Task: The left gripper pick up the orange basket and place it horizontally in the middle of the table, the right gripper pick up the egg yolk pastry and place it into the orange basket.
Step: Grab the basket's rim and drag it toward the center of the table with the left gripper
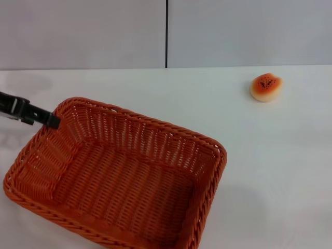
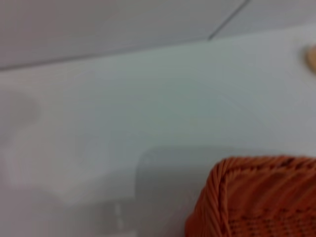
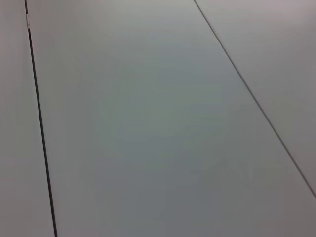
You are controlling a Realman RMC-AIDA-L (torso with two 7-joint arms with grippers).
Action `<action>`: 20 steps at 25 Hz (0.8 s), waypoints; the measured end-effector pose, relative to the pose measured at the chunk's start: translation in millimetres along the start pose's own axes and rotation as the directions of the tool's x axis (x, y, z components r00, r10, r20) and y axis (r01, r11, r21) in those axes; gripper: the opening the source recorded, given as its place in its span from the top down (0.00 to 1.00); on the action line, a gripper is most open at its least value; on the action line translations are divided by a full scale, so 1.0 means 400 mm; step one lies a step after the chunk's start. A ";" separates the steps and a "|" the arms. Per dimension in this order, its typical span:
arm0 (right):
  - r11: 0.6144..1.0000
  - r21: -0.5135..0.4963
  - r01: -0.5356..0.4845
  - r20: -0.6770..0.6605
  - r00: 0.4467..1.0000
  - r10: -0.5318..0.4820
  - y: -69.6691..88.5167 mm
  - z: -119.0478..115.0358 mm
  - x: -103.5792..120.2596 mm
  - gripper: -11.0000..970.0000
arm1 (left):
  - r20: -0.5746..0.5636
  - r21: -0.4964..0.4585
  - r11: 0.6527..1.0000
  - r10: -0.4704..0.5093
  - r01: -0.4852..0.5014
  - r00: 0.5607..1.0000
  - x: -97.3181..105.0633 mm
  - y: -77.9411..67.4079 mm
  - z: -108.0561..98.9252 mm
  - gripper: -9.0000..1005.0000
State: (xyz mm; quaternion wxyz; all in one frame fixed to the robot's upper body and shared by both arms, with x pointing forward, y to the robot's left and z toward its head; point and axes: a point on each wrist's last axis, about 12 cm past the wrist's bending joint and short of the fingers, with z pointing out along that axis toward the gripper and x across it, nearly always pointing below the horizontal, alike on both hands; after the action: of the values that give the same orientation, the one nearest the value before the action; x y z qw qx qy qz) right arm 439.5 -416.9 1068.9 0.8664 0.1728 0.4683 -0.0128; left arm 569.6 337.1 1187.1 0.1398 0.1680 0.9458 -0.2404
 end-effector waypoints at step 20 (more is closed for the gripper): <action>1.000 0.009 0.002 -0.019 1.000 -0.002 -0.006 -0.003 0.003 0.28 | -0.131 -0.062 0.998 -0.001 -0.007 0.991 0.002 -0.017 0.094 0.27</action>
State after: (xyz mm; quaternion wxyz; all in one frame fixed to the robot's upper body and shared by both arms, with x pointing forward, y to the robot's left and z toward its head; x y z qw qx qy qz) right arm 438.8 -418.8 1066.7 0.8611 0.1764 0.4767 -0.0142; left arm 573.0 312.7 1158.0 0.0828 0.1804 0.9597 -0.1991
